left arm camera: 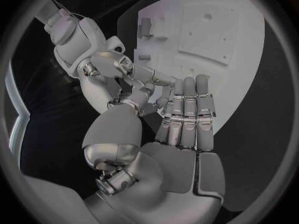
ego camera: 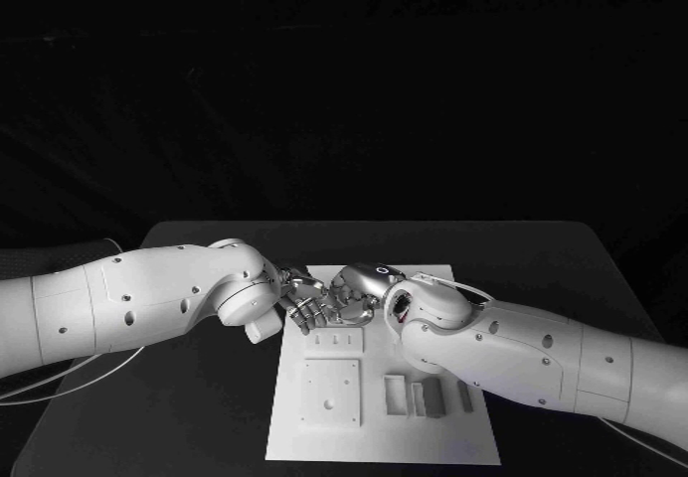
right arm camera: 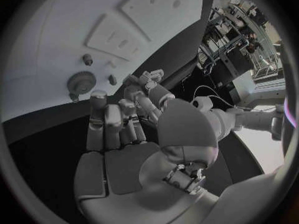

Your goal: Assemble the parts on the task board

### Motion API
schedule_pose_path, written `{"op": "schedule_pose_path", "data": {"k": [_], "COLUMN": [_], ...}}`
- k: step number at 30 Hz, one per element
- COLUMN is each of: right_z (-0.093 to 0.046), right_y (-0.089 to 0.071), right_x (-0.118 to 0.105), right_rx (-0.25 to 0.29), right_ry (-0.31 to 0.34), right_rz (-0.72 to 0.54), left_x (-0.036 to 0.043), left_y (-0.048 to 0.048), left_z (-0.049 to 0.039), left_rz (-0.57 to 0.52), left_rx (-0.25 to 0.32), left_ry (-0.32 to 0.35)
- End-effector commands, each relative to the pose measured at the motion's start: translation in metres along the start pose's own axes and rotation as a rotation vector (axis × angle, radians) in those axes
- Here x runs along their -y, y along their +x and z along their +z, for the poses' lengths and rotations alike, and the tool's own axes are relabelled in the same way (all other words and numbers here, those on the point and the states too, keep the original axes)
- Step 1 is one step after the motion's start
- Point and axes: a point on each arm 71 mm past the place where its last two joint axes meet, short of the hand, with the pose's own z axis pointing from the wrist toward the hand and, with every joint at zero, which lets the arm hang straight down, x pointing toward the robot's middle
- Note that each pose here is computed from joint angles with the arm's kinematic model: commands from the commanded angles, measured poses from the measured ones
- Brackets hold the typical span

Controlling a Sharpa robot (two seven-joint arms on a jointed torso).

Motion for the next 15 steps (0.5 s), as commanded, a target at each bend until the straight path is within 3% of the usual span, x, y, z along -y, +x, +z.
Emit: {"op": "schedule_pose_path", "data": {"k": [1, 15], "right_z": [0.0000, 0.0011], "right_y": [0.0003, 0.0012], "right_x": [-0.0011, -0.0011], "right_rx": [0.000, -0.010], "right_ry": [-0.007, -0.005], "right_rz": [-0.010, -0.018], "left_x": [0.0024, 0.0023], "left_y": [0.0000, 0.0004], "left_z": [-0.0001, -0.0001], "left_rz": [-0.022, -0.022], "left_rx": [0.004, -0.001], "left_ry": [0.024, 0.023]}}
